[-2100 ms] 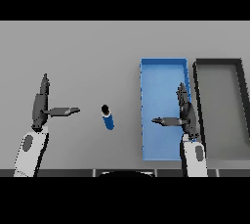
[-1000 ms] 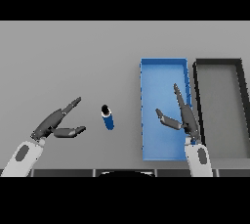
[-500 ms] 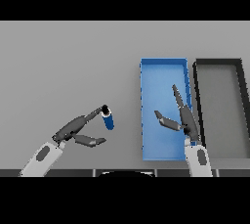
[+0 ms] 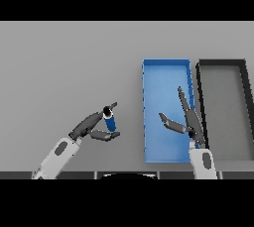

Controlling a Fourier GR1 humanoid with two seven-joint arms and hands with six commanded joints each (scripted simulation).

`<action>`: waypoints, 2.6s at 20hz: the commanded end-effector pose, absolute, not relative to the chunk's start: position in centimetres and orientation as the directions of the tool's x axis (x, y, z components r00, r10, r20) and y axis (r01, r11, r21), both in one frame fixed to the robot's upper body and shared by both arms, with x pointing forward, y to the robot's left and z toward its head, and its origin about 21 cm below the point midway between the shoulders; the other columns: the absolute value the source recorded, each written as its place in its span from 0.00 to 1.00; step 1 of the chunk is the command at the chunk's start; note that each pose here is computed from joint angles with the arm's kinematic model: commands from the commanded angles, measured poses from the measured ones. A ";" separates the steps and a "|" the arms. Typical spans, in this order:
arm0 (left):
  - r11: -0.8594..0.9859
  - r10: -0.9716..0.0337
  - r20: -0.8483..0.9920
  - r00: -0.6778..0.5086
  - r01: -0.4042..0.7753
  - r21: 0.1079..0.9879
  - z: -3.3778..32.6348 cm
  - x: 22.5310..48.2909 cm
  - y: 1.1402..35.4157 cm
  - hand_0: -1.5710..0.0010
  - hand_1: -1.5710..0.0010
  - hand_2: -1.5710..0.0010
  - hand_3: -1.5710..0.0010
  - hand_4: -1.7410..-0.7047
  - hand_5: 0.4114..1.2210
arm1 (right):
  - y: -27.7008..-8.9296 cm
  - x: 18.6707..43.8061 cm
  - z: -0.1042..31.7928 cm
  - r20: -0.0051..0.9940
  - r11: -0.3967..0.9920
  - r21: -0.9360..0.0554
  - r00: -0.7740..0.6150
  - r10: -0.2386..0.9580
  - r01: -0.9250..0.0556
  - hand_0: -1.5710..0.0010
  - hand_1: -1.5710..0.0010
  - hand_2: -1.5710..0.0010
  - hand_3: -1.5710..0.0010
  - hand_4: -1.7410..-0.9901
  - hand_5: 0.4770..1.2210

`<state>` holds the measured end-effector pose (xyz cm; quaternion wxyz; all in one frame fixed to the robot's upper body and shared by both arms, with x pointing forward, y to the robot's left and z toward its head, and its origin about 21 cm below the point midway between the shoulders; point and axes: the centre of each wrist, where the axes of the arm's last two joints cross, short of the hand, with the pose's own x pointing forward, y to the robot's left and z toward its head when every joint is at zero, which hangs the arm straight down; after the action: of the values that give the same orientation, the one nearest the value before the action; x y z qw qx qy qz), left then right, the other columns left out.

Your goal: Pick up the blue pipe and place it into the blue bin.

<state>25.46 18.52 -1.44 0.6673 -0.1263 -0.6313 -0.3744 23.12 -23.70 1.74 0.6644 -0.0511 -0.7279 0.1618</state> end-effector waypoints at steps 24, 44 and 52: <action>0.725 0.001 0.981 -0.196 0.675 0.134 -0.4 24.7 12.5 0.03 0.03 0.02 0.03 0.25 0.98 | -24.2 23.2 1.5 0.942 0.933 -0.334 -0.089 0.325 -0.134 1.00 1.00 1.00 1.00 0.78 0.10; 0.669 0.004 0.968 -0.250 0.720 0.183 4.4 25.5 10.9 0.00 0.00 0.00 0.00 0.26 1.00 | -24.8 24.0 2.6 0.919 0.907 -0.392 -0.120 0.377 -0.151 1.00 1.00 1.00 1.00 0.73 0.13; 0.663 -0.004 0.965 -0.262 0.722 0.199 4.4 25.6 10.7 0.00 0.00 0.00 0.00 0.26 1.00 | -25.3 25.1 9.3 0.925 0.885 -0.291 -0.344 0.163 -0.363 1.00 1.00 0.99 1.00 0.77 0.15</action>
<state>25.63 10.68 4.39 0.5529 -0.2487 -0.7246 -0.3278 25.11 -25.30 9.33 0.5680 0.0639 -0.7872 0.2315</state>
